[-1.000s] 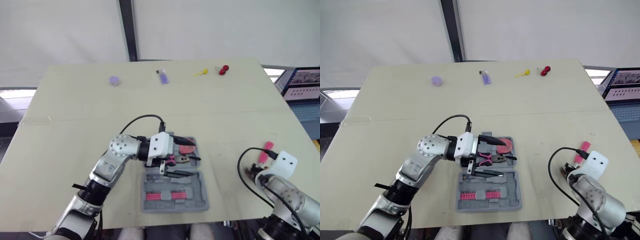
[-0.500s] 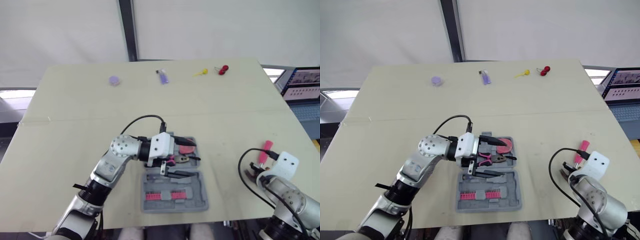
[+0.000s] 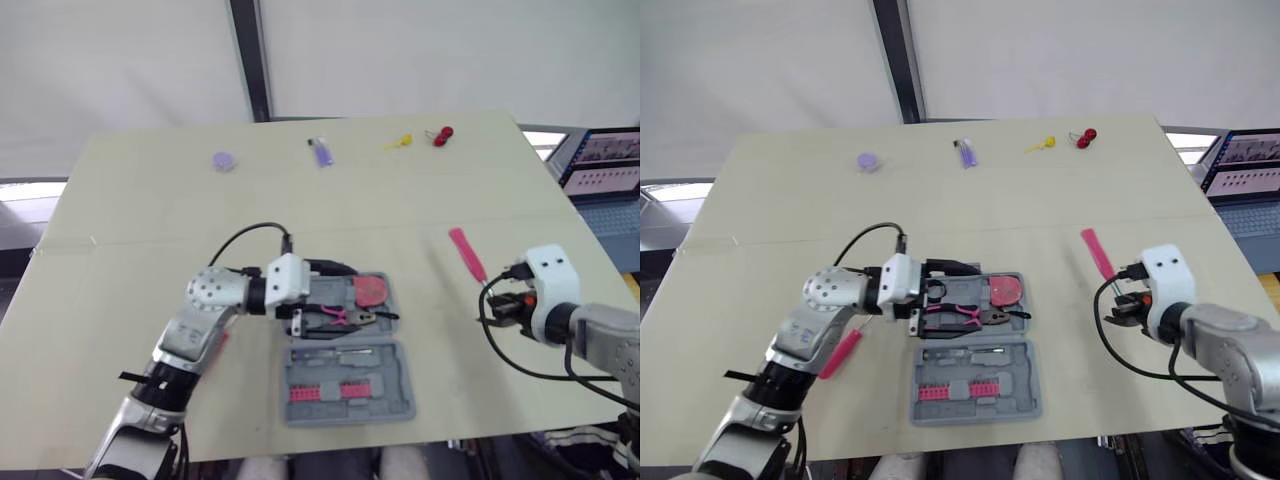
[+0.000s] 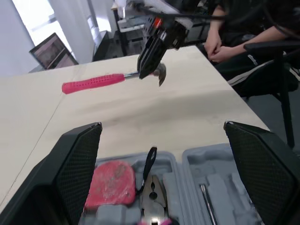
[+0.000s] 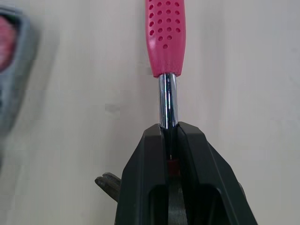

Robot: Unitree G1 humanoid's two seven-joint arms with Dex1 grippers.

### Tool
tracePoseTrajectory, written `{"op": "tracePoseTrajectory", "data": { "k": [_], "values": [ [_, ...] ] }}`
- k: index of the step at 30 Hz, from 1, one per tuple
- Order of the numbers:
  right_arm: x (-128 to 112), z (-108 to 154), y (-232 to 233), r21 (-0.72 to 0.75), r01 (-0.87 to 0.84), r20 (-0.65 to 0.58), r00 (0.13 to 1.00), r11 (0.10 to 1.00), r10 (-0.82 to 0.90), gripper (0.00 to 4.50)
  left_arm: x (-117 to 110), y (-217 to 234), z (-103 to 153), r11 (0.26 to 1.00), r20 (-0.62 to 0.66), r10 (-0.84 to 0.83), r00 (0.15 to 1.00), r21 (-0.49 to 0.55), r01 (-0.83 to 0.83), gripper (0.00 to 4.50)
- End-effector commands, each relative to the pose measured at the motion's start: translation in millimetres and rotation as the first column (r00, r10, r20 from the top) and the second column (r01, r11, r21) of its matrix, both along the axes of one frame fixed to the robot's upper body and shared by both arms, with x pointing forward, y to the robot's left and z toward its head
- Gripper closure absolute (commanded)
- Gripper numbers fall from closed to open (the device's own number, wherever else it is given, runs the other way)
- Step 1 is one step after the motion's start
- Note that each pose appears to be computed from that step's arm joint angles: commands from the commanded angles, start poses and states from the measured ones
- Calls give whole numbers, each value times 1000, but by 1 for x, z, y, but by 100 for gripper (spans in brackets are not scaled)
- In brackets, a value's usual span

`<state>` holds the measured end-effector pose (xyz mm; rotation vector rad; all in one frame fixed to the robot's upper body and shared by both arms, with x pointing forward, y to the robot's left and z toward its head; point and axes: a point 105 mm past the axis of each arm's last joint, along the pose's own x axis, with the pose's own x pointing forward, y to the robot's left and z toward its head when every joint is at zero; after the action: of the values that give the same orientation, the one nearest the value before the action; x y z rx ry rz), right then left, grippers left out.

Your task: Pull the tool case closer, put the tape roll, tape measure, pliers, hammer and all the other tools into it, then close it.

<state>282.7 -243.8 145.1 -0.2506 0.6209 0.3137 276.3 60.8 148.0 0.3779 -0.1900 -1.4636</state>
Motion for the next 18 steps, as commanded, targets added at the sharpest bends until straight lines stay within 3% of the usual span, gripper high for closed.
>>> {"op": "tracePoseTrajectory", "data": {
  "k": [1, 10, 13, 18],
  "values": [
    [0, 21, 26, -30, -225, 10, 974, 974, 225, 448, -15, 17, 9, 999, 27, 13, 1000, -30, -12, 0],
    [-15, 43, 85, -79, -609, -47, 793, 789, 607, 448, -46, 83, -10, 984, -25, 176, 984, -19, -177, 0],
    [-32, 39, 106, -97, -737, -111, 676, 669, 729, 448, -60, 97, -17, 973, -53, 228, 972, -35, -230, 0],
    [-52, 26, 124, -67, -833, -222, 550, 550, 805, 448, -89, 103, -34, 968, -96, 240, 966, -50, -245, 0]
  ]
}}
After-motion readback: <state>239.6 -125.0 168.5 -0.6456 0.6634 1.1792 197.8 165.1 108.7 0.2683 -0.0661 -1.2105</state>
